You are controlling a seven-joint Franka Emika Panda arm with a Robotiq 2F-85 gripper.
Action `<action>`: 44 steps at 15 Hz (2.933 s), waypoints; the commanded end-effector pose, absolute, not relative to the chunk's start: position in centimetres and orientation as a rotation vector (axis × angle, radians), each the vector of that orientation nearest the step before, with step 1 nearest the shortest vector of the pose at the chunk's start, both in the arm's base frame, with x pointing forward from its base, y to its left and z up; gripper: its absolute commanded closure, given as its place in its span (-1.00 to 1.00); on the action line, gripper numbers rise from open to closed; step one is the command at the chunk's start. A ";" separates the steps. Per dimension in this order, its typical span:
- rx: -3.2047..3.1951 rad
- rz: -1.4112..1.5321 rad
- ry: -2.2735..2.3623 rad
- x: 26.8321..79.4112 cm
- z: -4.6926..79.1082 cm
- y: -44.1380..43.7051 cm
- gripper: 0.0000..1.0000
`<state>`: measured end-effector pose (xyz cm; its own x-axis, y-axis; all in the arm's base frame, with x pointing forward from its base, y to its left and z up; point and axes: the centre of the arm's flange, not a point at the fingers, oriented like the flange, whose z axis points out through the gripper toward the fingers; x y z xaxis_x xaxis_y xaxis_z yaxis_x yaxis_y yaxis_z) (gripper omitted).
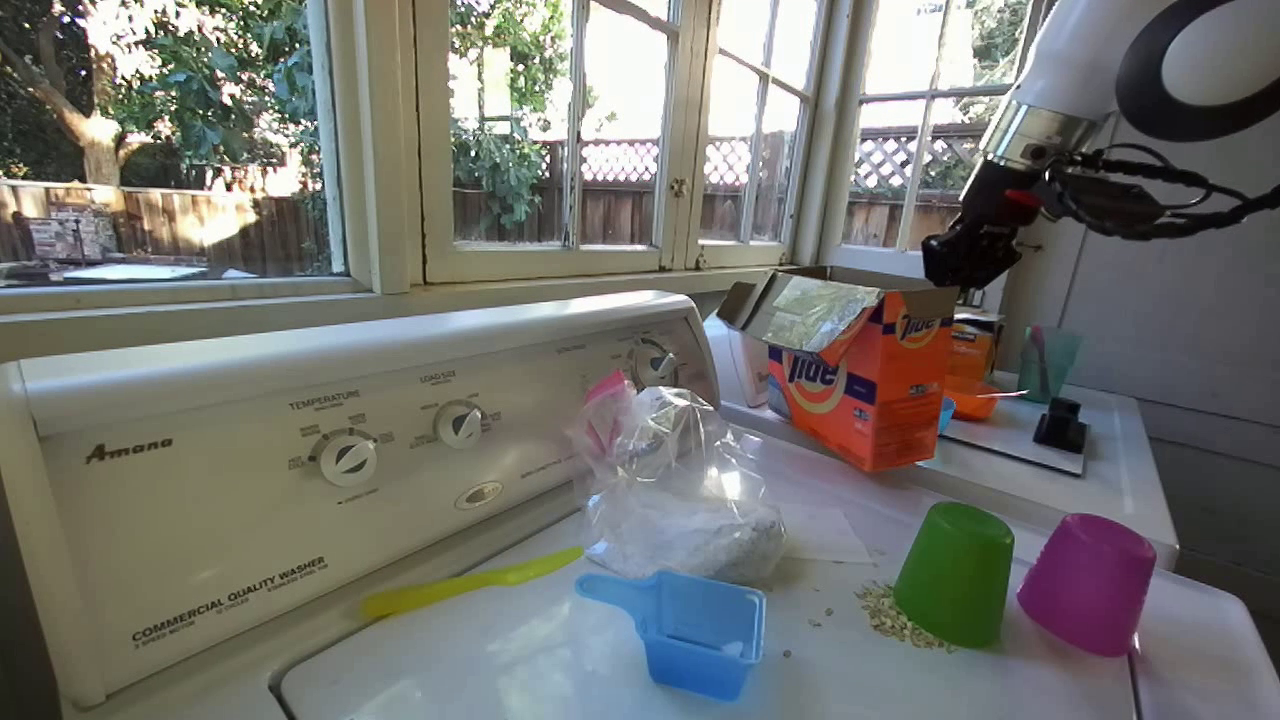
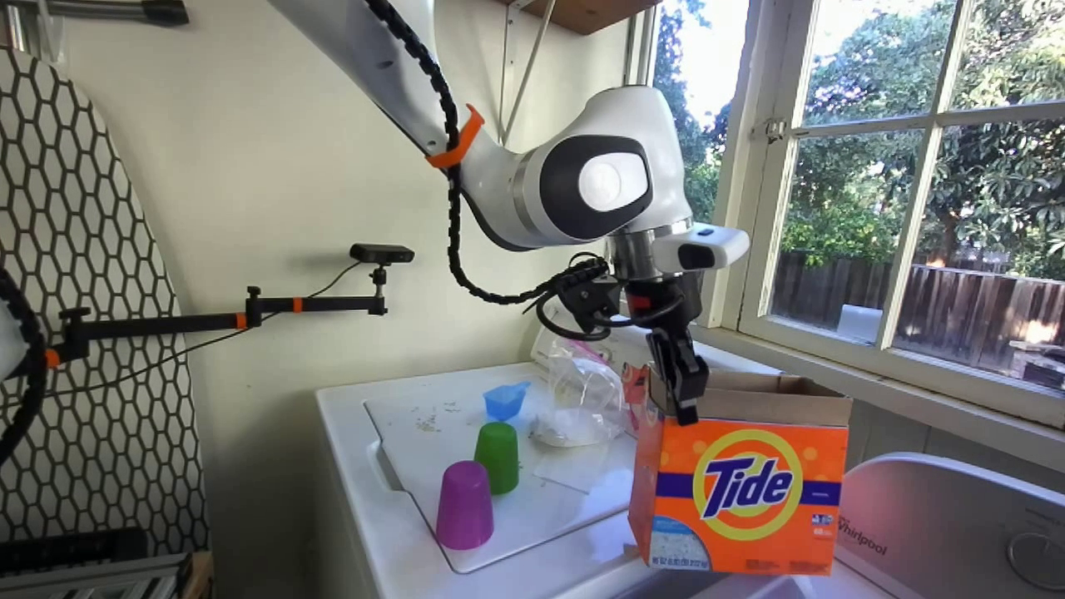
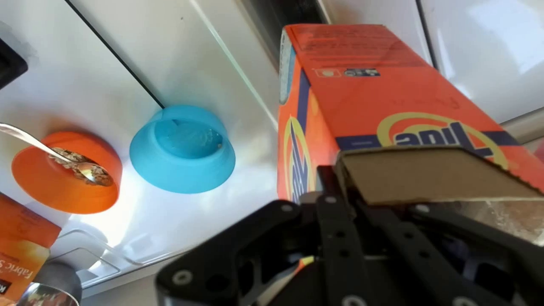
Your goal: Move the box of Tide to the left machine then put the blue measuring cup in the box.
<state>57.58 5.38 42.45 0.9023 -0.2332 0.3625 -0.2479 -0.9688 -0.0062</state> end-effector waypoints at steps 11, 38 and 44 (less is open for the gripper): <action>3.195 0.925 0.092 52.9 44.0 10.1 0.98; 3.046 0.655 0.567 52.9 41.5 11.5 -0.16; 3.031 0.771 0.343 52.5 44.3 8.7 -1.00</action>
<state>53.29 9.71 42.55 0.8529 0.2657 0.4495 0.2792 -0.9595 0.0376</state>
